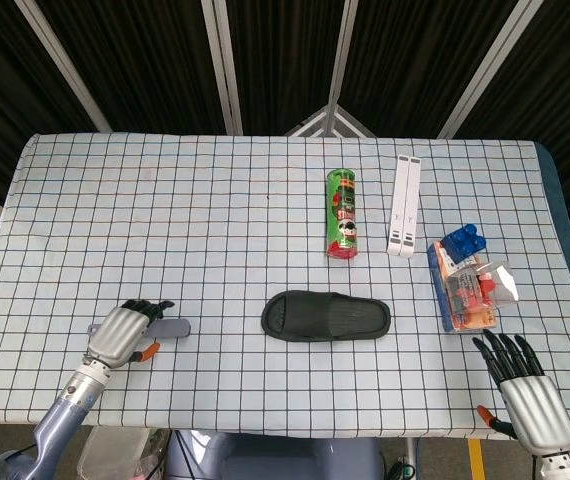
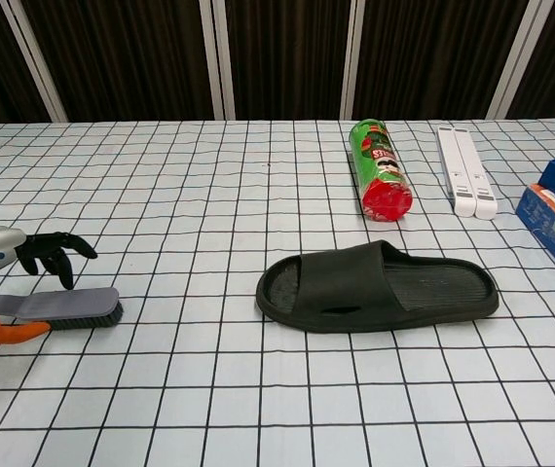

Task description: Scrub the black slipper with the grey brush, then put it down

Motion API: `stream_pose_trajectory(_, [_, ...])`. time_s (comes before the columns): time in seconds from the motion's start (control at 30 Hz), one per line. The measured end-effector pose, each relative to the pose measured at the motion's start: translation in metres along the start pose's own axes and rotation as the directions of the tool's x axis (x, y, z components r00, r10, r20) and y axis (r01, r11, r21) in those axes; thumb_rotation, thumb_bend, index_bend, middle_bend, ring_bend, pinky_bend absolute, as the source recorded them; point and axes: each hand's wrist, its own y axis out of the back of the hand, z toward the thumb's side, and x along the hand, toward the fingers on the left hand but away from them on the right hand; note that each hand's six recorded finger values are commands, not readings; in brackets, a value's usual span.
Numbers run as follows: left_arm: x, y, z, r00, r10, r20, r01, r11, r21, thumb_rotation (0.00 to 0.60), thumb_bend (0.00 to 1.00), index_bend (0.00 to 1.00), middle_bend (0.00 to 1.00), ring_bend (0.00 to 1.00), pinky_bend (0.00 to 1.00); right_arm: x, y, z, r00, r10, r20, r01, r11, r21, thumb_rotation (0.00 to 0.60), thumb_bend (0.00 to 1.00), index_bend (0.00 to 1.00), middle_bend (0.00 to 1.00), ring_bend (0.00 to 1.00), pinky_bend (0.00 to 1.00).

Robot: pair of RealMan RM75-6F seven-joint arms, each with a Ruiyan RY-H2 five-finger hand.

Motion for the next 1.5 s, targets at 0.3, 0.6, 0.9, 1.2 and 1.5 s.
stream_pose_trajectory(0.3, [0.002, -0.003, 0.001, 1.000, -0.003, 0.003, 0.003, 1.000, 0.002, 0.600, 0.34, 0.20, 0.37, 0.30, 0.31, 0.002, 0.001, -0.002, 1.000, 0.000, 0.008, 0.000, 1.000, 0.000, 0.600, 0.24, 0.00, 0.00, 0.00, 0.00])
stream_pose_trajectory(0.6, [0.003, -0.004, 0.001, 1.000, -0.004, -0.005, 0.004, 1.000, 0.015, 0.600, 0.37, 0.22, 0.39, 0.32, 0.31, 0.004, 0.003, -0.004, 1.000, -0.005, 0.015, 0.005, 1.000, 0.000, 0.600, 0.24, 0.00, 0.00, 0.00, 0.00])
stream_pose_trajectory(0.9, [0.003, -0.005, 0.002, 1.000, -0.008, -0.005, 0.009, 1.000, 0.012, 0.600, 0.40, 0.23, 0.40, 0.33, 0.32, 0.005, 0.004, -0.005, 1.000, -0.009, 0.019, 0.009, 1.000, -0.003, 0.600, 0.24, 0.00, 0.00, 0.00, 0.00])
stream_pose_trajectory(1.2, [0.003, -0.006, 0.000, 1.000, -0.014, -0.012, 0.015, 1.000, 0.009, 0.600, 0.42, 0.24, 0.41, 0.34, 0.33, 0.004, 0.004, -0.006, 1.000, -0.008, 0.021, 0.008, 1.000, -0.001, 0.600, 0.24, 0.00, 0.00, 0.00, 0.00])
stream_pose_trajectory(1.5, [0.006, -0.011, -0.001, 1.000, -0.028, -0.012, 0.028, 1.000, 0.013, 0.600, 0.46, 0.28, 0.45, 0.38, 0.37, 0.003, 0.004, -0.005, 1.000, -0.007, 0.021, 0.007, 1.000, 0.000, 0.600, 0.24, 0.00, 0.00, 0.00, 0.00])
